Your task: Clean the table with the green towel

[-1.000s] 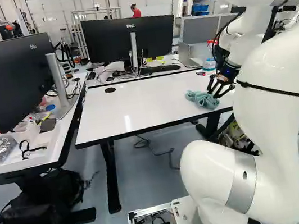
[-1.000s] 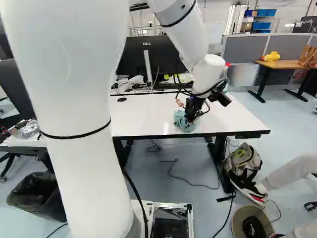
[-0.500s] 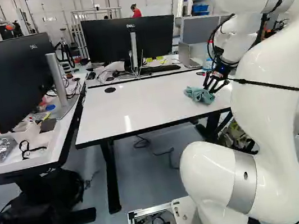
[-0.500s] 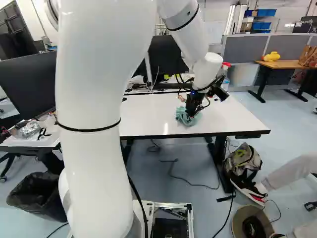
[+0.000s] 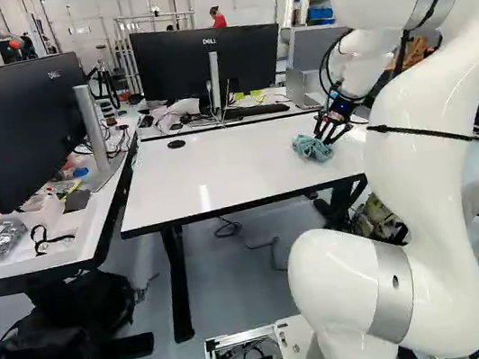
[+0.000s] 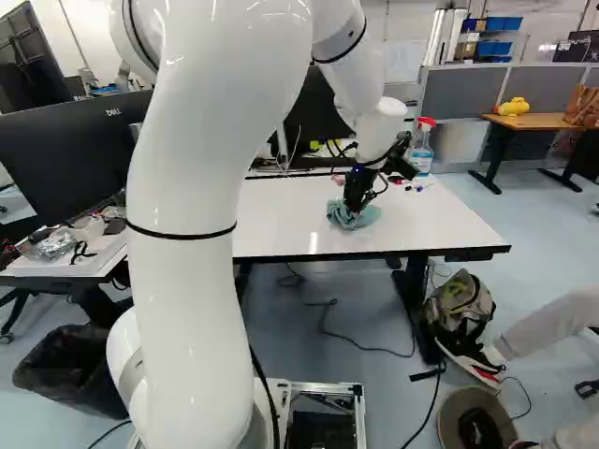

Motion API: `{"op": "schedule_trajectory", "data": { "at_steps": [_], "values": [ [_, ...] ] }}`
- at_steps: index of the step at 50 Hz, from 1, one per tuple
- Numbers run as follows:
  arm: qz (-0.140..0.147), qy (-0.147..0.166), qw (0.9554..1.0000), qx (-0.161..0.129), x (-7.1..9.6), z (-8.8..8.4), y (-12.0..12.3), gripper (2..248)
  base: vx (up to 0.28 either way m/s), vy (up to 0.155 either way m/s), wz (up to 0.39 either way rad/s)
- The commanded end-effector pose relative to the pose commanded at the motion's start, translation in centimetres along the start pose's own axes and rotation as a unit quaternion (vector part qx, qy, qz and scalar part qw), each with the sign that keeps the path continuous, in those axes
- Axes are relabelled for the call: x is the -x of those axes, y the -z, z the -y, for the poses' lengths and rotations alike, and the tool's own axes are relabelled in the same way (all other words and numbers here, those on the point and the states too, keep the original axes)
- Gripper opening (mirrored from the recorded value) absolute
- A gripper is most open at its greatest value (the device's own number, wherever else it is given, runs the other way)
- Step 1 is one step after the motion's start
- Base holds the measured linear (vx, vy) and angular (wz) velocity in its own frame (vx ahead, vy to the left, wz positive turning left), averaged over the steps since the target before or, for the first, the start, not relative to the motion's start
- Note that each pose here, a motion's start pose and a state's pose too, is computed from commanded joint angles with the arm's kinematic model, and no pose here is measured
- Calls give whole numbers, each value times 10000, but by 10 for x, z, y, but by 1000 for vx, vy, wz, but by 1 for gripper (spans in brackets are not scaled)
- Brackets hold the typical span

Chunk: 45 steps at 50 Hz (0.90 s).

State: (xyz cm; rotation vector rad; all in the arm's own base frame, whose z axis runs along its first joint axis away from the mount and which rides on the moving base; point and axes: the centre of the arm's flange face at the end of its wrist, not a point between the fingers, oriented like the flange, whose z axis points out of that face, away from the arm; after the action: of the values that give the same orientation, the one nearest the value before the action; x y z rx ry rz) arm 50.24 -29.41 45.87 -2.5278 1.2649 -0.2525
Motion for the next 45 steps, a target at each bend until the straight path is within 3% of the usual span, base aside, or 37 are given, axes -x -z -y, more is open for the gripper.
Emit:
{"op": "schedule_trajectory", "data": {
  "at_steps": [26, 45],
  "values": [
    [201, 310, 9993, 26, 39, 27, -9, 37, 0, 0, 0],
    [293, 261, 9992, 68, 68, 13, -4, 37, 0, 0, 0]
  ]
}}
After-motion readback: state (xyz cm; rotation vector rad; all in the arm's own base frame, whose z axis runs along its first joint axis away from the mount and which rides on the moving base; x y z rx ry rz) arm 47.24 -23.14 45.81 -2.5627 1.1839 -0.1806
